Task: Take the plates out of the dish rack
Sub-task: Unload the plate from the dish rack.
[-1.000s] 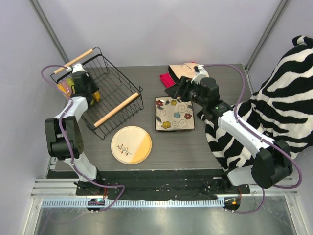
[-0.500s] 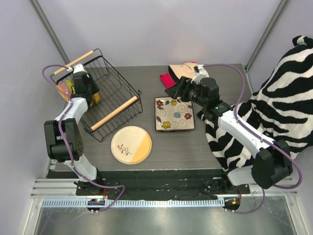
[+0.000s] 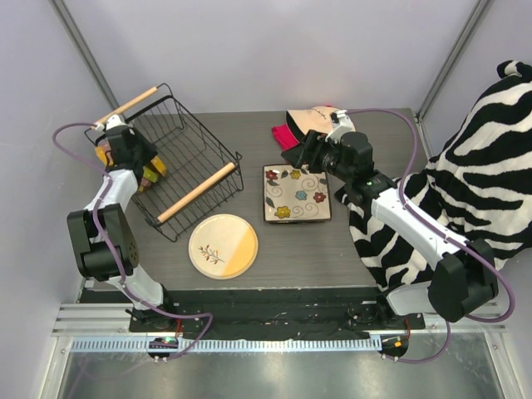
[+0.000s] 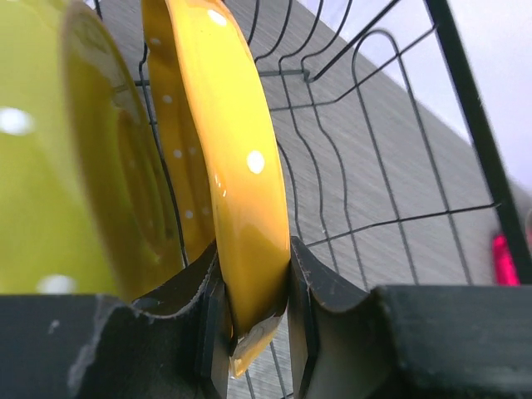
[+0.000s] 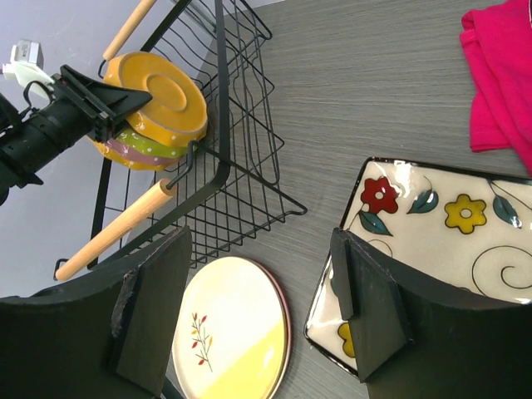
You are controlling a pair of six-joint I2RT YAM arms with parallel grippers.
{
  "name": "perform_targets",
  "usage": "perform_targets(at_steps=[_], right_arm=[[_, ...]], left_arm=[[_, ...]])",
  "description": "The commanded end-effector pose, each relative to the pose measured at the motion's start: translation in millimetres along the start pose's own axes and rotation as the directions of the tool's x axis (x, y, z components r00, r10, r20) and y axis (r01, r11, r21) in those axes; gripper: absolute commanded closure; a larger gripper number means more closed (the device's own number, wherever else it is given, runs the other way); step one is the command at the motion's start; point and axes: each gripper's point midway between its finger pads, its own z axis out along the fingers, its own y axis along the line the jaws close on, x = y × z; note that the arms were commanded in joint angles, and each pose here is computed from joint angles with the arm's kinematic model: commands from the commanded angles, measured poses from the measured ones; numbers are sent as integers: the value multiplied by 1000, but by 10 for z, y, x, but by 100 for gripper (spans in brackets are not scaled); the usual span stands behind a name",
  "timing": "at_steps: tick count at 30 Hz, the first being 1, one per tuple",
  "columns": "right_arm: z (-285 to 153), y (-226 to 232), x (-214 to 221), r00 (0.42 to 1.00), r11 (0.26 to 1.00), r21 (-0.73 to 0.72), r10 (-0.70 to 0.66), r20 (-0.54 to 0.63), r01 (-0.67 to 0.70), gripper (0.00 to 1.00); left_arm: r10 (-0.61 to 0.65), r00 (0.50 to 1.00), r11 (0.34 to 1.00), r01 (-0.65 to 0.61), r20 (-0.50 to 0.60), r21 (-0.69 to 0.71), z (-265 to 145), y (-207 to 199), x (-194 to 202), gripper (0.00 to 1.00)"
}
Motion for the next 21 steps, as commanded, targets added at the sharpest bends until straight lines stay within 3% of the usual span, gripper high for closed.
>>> perform_targets(at_steps=[1, 10, 21], right_arm=[[-89, 99, -200, 997, 999, -18, -32, 66, 34, 24], [-79, 100, -192, 998, 999, -17, -30, 61, 31, 24], [-75, 86, -191, 998, 1000, -10, -28, 61, 29, 24]], left_arm=[[-211, 901, 926, 60, 380, 372, -747, -736, -1501, 100], [-309, 883, 878, 123, 352, 462, -840, -633, -1616, 100], [-294, 884, 850, 69, 363, 523, -1035, -778, -1689, 100]])
